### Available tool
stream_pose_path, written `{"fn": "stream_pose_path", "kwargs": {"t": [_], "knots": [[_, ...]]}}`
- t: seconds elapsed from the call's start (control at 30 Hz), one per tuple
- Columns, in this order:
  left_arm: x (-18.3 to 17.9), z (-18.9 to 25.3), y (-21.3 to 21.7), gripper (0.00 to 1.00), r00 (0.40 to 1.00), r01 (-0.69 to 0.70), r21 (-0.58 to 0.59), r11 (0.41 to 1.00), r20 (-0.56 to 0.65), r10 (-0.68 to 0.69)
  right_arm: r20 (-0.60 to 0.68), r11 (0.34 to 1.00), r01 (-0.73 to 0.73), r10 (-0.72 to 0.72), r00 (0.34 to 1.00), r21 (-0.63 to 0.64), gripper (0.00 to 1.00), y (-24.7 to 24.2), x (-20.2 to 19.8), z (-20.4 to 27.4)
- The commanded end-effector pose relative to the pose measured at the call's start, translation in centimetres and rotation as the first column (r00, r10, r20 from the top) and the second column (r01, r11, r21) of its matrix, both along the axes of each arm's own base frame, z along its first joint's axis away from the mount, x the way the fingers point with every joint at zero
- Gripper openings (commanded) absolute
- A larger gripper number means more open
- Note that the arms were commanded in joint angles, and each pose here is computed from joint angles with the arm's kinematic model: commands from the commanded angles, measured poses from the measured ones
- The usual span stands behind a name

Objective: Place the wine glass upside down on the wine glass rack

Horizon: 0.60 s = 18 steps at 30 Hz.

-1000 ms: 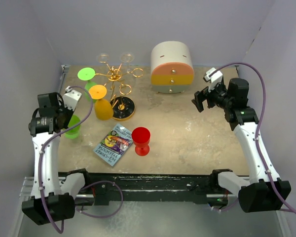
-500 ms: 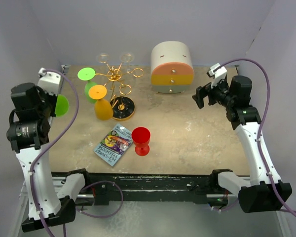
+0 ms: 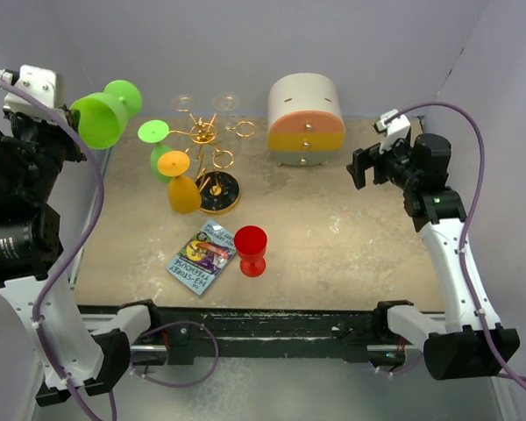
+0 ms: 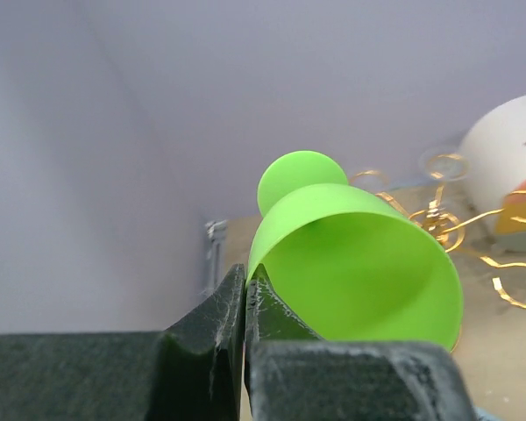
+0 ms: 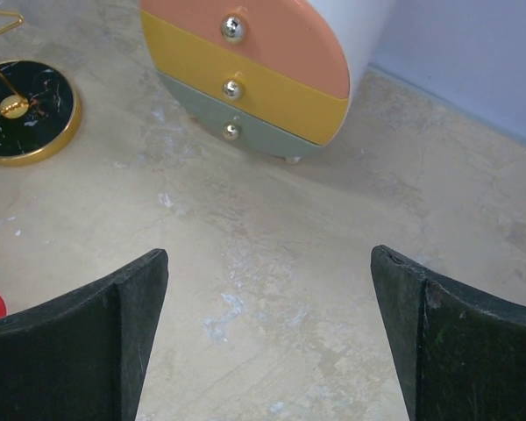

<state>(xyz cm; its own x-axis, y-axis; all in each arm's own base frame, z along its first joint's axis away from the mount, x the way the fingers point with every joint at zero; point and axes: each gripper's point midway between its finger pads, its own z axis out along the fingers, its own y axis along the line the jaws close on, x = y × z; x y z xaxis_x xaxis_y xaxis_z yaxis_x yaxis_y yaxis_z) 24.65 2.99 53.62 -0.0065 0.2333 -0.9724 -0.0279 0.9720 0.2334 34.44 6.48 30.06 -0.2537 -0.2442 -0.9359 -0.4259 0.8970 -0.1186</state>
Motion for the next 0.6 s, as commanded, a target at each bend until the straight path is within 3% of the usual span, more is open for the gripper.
{"fn": "stream_pose_path", "kwargs": {"t": [0.0, 0.2, 0.4, 0.57], "knots": [[1.7, 3.2, -5.2, 0.00, 0.952, 0.299, -0.111, 0.948, 0.106, -0.287, 0.087, 0.999, 0.033, -0.034, 0.996, 0.012, 1.00, -0.5, 1.0, 4.1], [2.1, 5.7, -8.4, 0.00, 0.867, 0.489, -0.155, 0.858, 0.198, -0.458, 0.186, 0.999, 0.031, -0.032, 0.982, 0.006, 1.00, -0.5, 1.5, 8.3], [2.6, 6.2, -11.1, 0.00, 0.766, 0.643, -0.264, 0.719, 0.238, -0.598, 0.207, 0.987, -0.145, 0.127, 0.970, 0.075, 0.96, 2.9, 1.2, 12.6], [3.6, 5.7, -13.8, 0.00, 0.711, 0.702, -0.301, 0.645, 0.245, -0.659, 0.252, 0.944, -0.303, 0.264, 0.931, 0.128, 0.94, 7.5, 0.4, 15.6]]}}
